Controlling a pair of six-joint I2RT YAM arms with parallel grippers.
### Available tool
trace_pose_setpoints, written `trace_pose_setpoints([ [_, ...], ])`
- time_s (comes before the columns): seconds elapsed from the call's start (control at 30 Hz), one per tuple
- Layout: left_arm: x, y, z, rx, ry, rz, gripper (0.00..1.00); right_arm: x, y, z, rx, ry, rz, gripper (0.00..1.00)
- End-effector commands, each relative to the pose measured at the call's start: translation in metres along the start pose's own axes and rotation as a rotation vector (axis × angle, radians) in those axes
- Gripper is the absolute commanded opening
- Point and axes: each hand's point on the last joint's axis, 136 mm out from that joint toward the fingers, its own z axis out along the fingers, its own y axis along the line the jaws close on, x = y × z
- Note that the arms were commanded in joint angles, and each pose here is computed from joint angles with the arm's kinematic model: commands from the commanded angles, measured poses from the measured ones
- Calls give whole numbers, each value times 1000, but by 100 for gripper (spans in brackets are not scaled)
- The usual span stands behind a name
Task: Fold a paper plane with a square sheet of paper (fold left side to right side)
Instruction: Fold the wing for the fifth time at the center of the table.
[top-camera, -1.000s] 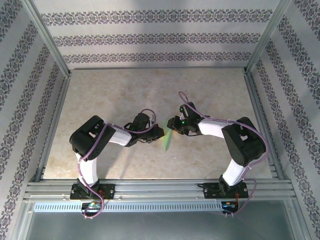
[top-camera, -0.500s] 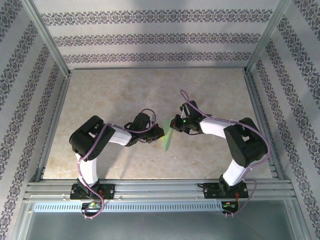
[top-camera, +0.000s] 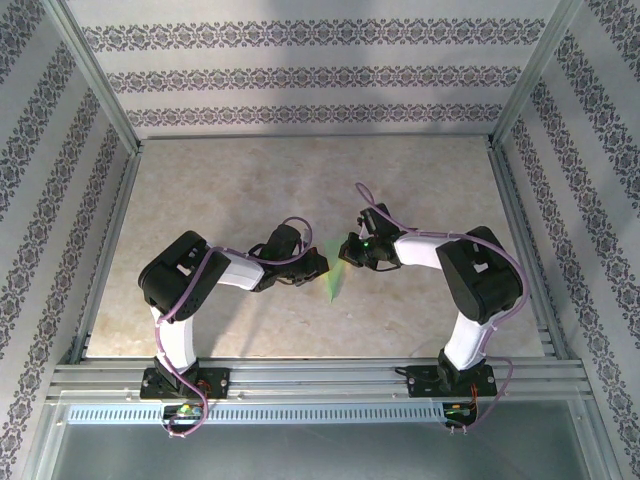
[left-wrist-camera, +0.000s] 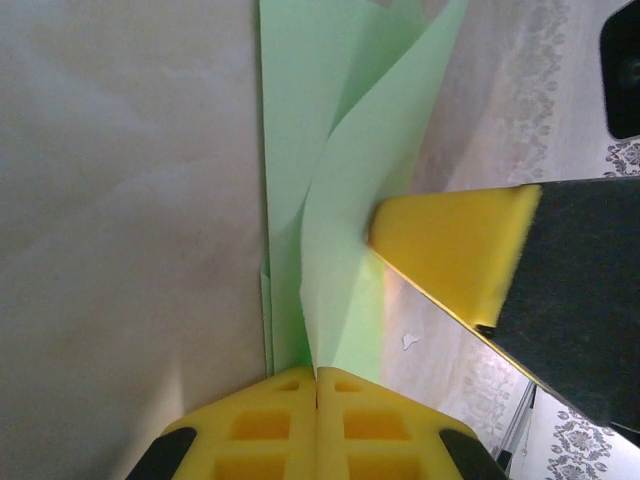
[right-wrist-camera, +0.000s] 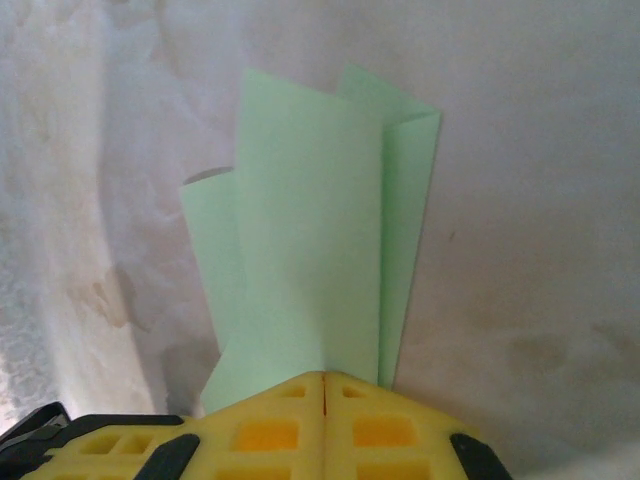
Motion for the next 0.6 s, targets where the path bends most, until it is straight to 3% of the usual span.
trace_pose_setpoints([
  [0.0, 4, 60, 2, -215, -19, -40, 0, 2, -7, 5, 31, 13, -7, 0],
  [0.27, 3, 55, 1, -194, -23, -36, 0, 15, -30, 12, 86, 48, 21, 0],
  [0.57, -16, 13, -30, -160, -89, 51, 28, 29, -47, 14, 120, 74, 38, 0],
])
